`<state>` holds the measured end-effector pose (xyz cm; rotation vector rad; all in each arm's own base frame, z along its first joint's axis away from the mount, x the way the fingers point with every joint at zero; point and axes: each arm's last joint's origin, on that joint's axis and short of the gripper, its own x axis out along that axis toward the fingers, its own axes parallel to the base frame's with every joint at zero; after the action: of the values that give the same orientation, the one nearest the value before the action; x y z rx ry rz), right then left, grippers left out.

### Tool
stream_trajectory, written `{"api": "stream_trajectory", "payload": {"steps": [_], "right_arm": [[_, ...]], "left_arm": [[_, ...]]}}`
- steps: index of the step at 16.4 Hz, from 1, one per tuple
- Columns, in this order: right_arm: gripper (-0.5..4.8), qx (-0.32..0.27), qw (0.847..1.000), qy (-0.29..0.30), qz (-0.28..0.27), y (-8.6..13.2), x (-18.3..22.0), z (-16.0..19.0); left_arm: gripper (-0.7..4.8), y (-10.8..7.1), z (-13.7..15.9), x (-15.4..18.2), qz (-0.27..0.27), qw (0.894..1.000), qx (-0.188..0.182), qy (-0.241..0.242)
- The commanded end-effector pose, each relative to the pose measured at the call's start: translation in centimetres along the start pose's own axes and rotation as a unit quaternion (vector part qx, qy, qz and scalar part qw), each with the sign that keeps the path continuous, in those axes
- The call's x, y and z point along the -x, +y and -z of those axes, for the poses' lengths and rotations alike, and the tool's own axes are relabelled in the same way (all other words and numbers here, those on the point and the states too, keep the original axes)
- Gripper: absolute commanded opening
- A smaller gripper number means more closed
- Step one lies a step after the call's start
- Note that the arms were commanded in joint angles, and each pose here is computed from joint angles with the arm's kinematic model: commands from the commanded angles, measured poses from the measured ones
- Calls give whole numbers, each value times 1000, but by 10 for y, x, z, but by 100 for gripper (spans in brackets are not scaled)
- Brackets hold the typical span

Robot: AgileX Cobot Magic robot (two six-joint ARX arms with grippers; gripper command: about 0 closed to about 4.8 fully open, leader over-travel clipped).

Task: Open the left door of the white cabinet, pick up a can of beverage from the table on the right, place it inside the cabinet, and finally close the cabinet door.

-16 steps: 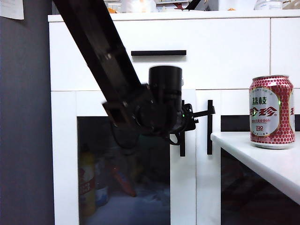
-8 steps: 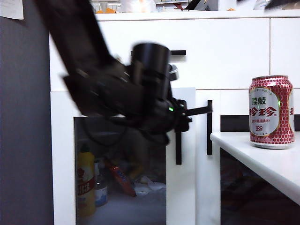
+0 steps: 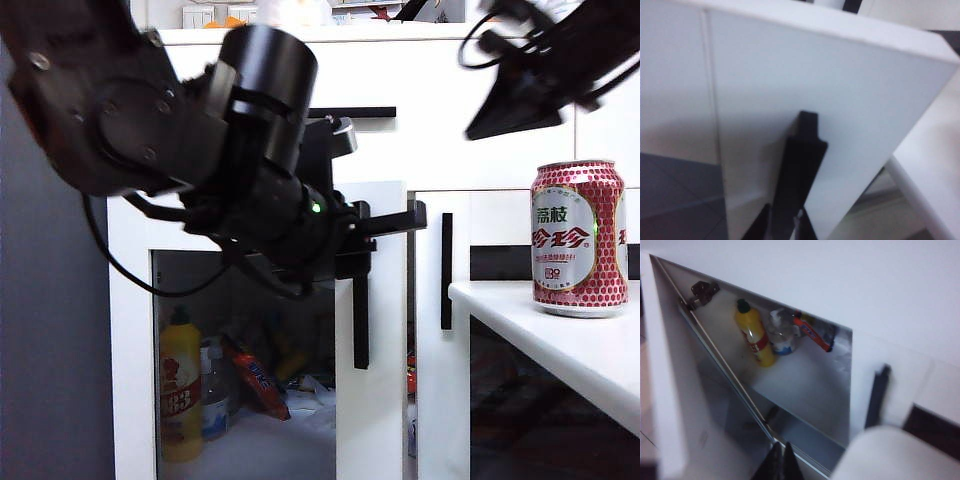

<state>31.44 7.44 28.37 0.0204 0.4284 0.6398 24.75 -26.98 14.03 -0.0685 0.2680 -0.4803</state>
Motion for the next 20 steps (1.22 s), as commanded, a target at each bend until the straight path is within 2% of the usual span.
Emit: {"api": "stream_trajectory", "payload": {"steps": [1,4,8,9,11,12,14,16,18,20], "right_arm": [[-5,-5,999,11,-34,0,-27,-17],[-5,-36,991,105,-75,13,-51,-15],[-5,-73,972,164,-154,23,-56,-1],[-5,-74,970,168,-162,24,-55,0],[-5,-66,974,169,-137,23,-56,0],[-5,-62,976,162,-135,23,-50,-4],[-5,-28,989,128,-73,24,-37,-19],[-5,-10,994,93,-53,29,-20,-34],[-5,9,998,44,-37,37,21,-56],[-5,20,1000,-3,-12,35,52,-70]], "left_arm": [[-6,-3,-23,11,13,997,33,-69],[-6,-2,-26,13,14,997,34,-72],[-6,-3,-39,20,18,995,41,-91],[-6,-3,-41,20,19,995,42,-94],[-6,-3,-41,20,19,995,42,-94],[-6,-3,-41,20,15,995,43,-94],[-6,-3,-33,16,18,996,38,-81],[-6,1,-26,13,7,998,31,-62],[-6,2,-23,13,3,999,25,-46],[-6,1,-23,13,4,999,25,-46]]}}
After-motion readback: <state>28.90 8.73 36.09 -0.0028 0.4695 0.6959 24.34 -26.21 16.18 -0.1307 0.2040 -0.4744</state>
